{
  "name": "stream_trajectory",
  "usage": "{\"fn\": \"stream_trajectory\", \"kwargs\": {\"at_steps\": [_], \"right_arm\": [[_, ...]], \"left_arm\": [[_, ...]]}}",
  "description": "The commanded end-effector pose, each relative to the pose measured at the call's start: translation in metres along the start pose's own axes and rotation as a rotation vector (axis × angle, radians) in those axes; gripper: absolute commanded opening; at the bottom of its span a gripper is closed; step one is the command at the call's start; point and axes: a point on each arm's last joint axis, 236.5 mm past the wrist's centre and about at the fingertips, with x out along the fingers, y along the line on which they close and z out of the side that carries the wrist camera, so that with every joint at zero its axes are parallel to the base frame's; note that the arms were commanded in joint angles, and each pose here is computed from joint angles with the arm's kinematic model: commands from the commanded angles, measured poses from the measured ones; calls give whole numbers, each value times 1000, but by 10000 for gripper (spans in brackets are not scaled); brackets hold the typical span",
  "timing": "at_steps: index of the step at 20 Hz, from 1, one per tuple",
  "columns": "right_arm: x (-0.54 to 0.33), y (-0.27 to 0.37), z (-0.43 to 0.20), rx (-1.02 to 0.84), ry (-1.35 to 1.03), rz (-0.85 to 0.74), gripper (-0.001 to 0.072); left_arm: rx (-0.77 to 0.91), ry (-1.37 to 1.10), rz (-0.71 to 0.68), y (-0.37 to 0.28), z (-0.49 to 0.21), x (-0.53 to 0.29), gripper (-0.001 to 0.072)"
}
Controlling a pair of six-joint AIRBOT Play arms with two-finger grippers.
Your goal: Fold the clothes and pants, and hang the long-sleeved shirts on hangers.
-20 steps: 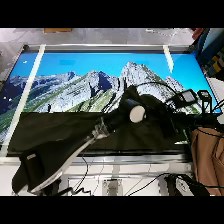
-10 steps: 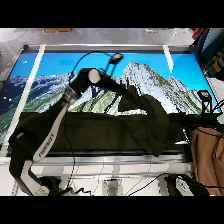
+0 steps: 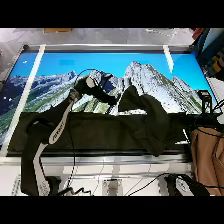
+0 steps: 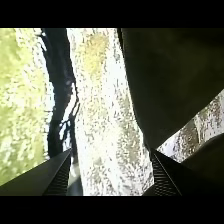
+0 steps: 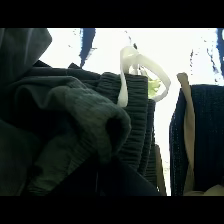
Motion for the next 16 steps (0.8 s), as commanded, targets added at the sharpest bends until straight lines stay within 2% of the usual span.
{"fn": "stream_trajectory", "kwargs": {"at_steps": [1, 7, 8, 9, 10, 11, 13, 16], "right_arm": [[0, 0, 1, 0, -4, -2, 43], [0, -2, 4, 0, -15, -9, 43], [0, -2, 4, 0, -15, -9, 43], [0, -2, 4, 0, -16, -9, 43], [0, -2, 4, 0, -16, -9, 44], [0, -2, 5, 2, -23, -10, 43], [-1, -2, 19, 27, -82, -7, 44], [-7, -9, 57, 92, -246, -27, 43]], "left_arm": [[-22, 12, -58, -12, -7, 26, 557], [-17, -41, -78, -35, 4, 51, 552], [-11, -40, -80, -40, 4, 53, 475], [-6, -37, -82, -42, 3, 54, 300], [-5, -38, -81, -42, 4, 54, 71], [-5, -46, -79, -41, 7, 50, 23], [-10, -102, -60, -26, 26, 27, 22], [-15, -273, -3, 9, 79, -52, 21]]}}
